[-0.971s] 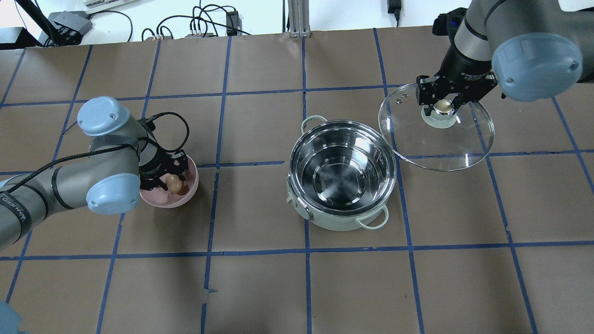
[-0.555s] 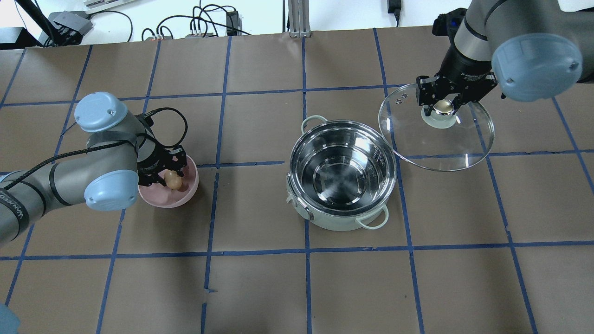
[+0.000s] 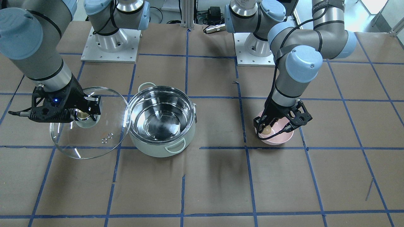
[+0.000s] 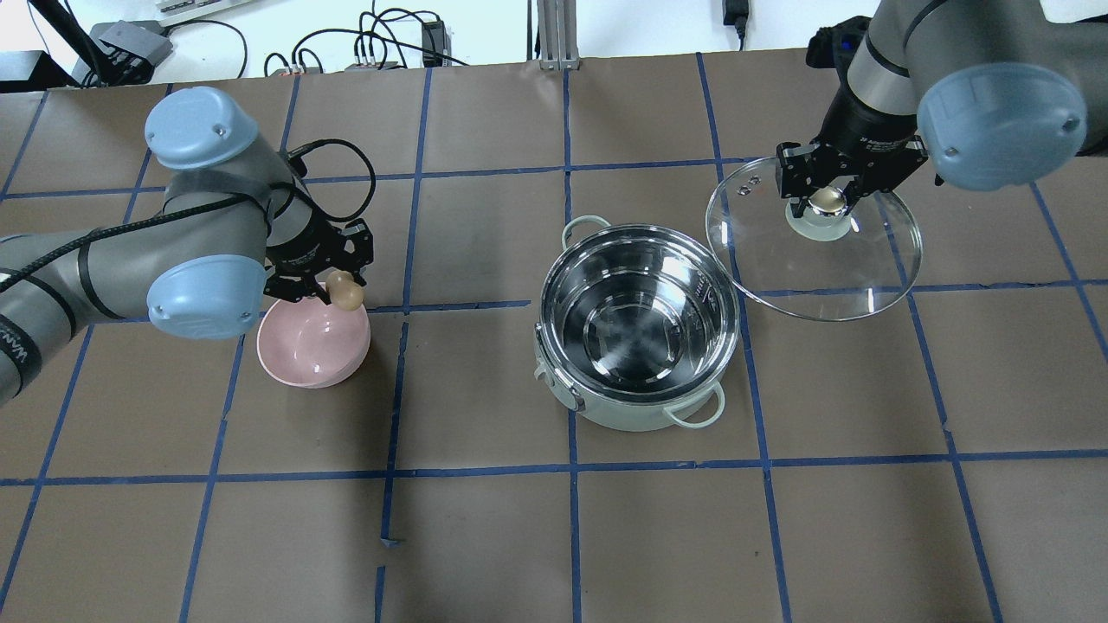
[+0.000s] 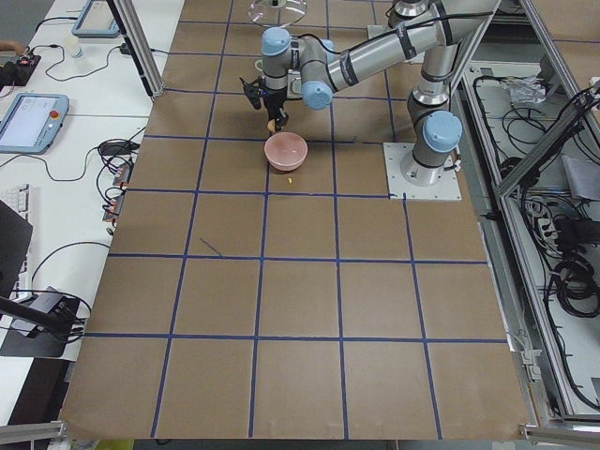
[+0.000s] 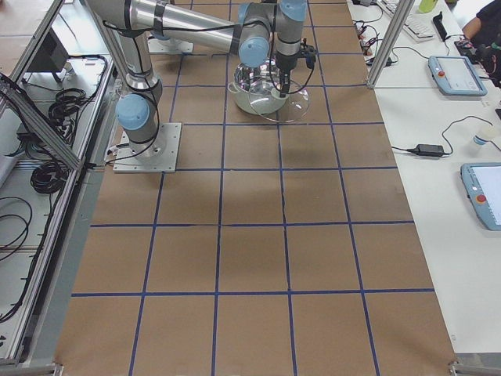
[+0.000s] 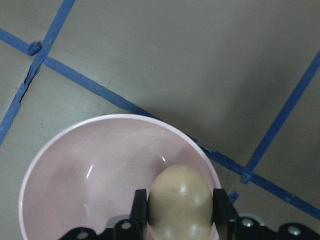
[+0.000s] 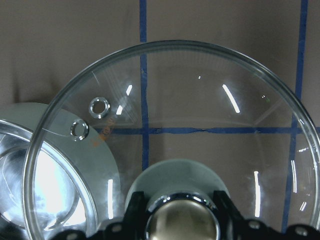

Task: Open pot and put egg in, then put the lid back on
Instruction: 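Carry the egg with the left gripper over the open pot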

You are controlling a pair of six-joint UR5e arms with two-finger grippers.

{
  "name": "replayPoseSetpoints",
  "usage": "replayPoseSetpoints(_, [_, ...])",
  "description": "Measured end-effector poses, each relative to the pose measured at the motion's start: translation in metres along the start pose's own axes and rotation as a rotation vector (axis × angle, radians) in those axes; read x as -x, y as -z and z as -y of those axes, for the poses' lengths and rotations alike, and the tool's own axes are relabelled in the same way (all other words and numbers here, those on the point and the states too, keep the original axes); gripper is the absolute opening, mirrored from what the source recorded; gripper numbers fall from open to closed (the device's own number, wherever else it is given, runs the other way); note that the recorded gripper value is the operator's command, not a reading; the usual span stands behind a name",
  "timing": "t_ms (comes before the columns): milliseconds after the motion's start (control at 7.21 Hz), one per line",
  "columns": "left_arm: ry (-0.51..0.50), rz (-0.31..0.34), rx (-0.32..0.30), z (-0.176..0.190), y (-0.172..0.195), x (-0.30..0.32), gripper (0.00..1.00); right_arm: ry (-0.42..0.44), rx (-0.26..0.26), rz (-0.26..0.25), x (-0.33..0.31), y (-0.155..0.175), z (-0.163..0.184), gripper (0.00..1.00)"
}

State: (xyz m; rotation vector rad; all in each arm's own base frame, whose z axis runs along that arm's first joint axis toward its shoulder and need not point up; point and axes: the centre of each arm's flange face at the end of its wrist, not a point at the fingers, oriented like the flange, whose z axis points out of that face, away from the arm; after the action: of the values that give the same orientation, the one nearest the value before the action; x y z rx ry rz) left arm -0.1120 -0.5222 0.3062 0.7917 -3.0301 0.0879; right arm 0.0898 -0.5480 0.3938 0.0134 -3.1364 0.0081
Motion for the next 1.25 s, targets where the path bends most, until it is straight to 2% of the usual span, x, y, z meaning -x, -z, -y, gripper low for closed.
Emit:
replayPoseSetpoints(416, [-0.082, -0.07, -0.033, -0.043, 0.053, -0.081, 0.13, 0.0, 0.002, 0.003, 0.0, 0.0, 0.0, 0.16])
replayPoseSetpoints(693, [-0.167, -0.122, -0.036, -0.084, 0.07, -0.133, 0.13, -0.001, 0.005, 0.011, 0.001, 0.0, 0.0, 0.16])
replayPoseSetpoints(971, [-0.265, -0.136, -0.026, -0.127, 0.059, -0.175, 0.13, 0.0, 0.007, 0.014, 0.001, -0.001, -0.001, 0.17])
replayPoseSetpoints(1248, [-0.324, -0.128, -0.012, -0.151, 0.036, -0.196, 0.13, 0.0, 0.008, 0.015, 0.001, -0.001, -0.001, 0.17])
